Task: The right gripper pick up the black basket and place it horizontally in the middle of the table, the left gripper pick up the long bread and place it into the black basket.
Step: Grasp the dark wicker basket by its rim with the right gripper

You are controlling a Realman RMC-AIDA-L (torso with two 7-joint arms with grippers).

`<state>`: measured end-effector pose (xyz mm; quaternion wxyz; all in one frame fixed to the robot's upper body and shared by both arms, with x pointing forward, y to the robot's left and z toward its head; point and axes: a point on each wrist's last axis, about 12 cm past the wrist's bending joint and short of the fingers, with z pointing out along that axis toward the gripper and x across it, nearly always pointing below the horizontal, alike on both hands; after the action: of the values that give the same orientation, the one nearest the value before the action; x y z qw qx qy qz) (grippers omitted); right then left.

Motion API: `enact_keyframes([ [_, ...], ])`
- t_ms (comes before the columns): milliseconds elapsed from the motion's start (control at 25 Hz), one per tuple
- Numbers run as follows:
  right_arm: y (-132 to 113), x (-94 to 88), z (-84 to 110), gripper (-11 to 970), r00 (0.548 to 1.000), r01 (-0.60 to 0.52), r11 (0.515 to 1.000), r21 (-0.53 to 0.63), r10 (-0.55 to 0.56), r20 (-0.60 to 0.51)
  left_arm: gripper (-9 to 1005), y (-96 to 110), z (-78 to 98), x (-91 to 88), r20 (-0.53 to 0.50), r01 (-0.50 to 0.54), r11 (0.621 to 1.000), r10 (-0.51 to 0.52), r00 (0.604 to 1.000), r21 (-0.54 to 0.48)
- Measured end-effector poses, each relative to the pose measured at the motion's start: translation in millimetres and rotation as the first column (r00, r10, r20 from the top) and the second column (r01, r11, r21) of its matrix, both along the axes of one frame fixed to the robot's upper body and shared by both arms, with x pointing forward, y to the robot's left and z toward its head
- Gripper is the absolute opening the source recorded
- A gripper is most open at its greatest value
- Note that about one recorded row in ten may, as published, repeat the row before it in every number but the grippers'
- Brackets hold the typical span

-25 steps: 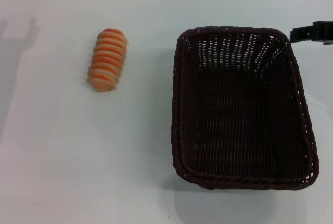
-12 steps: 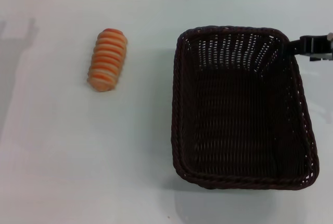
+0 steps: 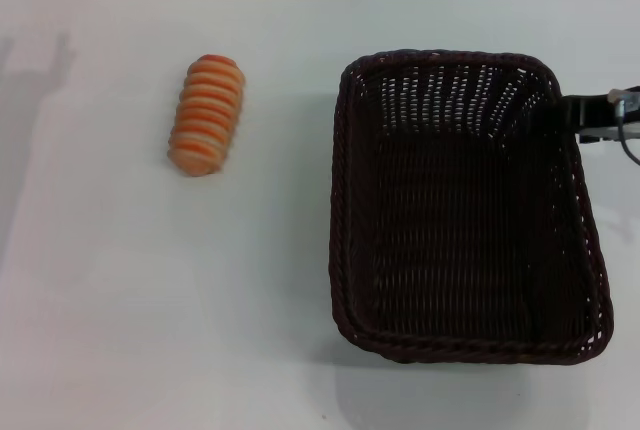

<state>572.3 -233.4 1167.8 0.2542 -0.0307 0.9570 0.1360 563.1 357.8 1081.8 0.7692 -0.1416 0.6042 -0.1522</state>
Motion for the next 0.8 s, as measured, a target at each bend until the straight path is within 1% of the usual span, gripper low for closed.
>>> enact_keyframes([
  [200, 5.4, 2.1, -5.1, 774, 1.0, -0.019, 1.0, 0.016, 0.02, -0.014, 862, -0.7, 0.6, 0.8, 0.002, 0.002, 1.0, -0.002, 1.0, 0.0],
  [360, 7.5, 2.9, -5.3, 775, 1.0, -0.027, 1.0, 0.016, 0.027, -0.015, 862, -0.7, 0.4, 0.6, 0.003, -0.002, 1.0, 0.002, 1.0, -0.004],
  [680, 8.8, 2.6, -1.7, 731, 0.999, -0.033, 0.999, 0.015, 0.033, 0.007, 862, -0.5, 0.1, -1.1, 0.006, -0.007, 1.0, 0.007, 1.0, -0.01],
  [800, 8.9, 3.0, -2.3, 598, 0.999, -0.033, 0.999, 0.015, 0.033, 0.004, 862, -0.6, 0.4, -1.0, 0.008, -0.007, 1.0, 0.007, 1.0, -0.01],
])
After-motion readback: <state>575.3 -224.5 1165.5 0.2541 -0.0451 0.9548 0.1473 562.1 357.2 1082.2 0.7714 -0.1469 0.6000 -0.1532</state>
